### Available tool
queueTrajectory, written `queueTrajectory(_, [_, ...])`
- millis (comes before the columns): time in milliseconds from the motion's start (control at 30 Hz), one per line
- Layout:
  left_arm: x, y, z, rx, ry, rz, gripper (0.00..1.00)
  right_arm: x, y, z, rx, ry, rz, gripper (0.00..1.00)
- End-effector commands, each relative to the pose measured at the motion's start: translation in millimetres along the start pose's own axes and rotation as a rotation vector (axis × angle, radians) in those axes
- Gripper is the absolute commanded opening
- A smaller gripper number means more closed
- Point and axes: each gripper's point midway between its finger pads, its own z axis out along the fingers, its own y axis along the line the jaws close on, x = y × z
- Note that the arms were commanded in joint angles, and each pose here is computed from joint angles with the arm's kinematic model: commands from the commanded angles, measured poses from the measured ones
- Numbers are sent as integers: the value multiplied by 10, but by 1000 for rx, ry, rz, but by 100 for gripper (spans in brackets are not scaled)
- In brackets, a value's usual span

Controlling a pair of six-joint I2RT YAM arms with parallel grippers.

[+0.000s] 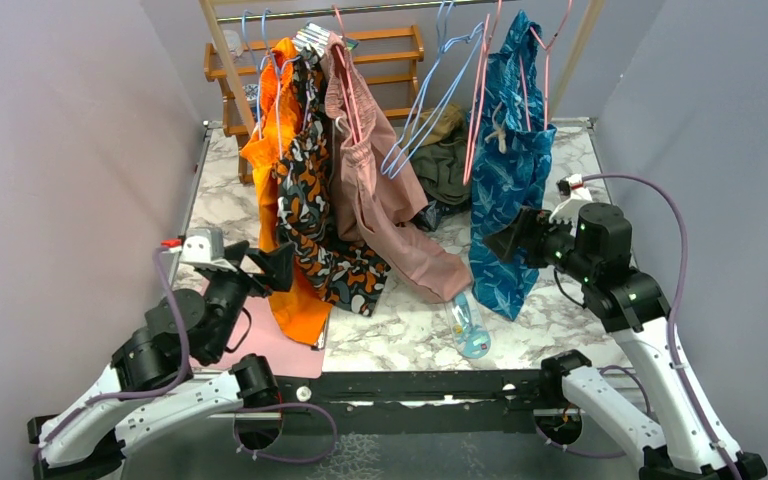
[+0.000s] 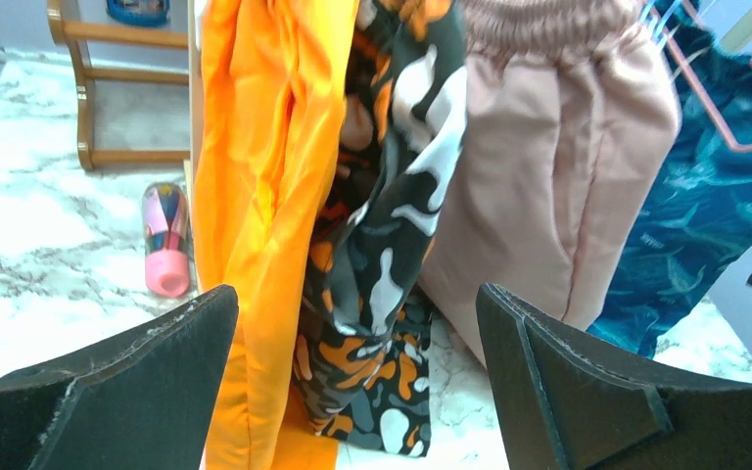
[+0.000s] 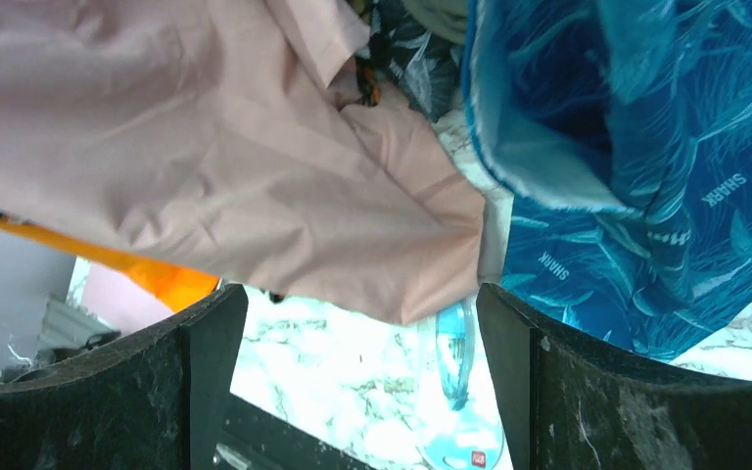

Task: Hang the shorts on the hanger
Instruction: Reset both arms

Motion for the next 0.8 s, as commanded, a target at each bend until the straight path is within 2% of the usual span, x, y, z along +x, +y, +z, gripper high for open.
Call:
queueTrajectory(0, [-334, 35, -69, -13, -27, 52, 93, 144, 123, -167, -71, 55, -58, 89])
queueTrajectory(167, [-692, 132, -112, -69, -100, 78, 93, 47, 92, -157, -46, 10, -71, 89])
queueTrajectory(367, [-1066, -104, -38, -29, -127, 175, 94, -250, 287, -195, -91, -44, -97, 89])
queueTrajectory(567, [-983, -446, 66, 97, -83, 220, 94, -649, 309, -339, -19, -145, -128, 89])
queueTrajectory(767, [-904, -714, 22, 249, -61, 197, 94, -1200, 384, -577, 60, -295, -116, 92])
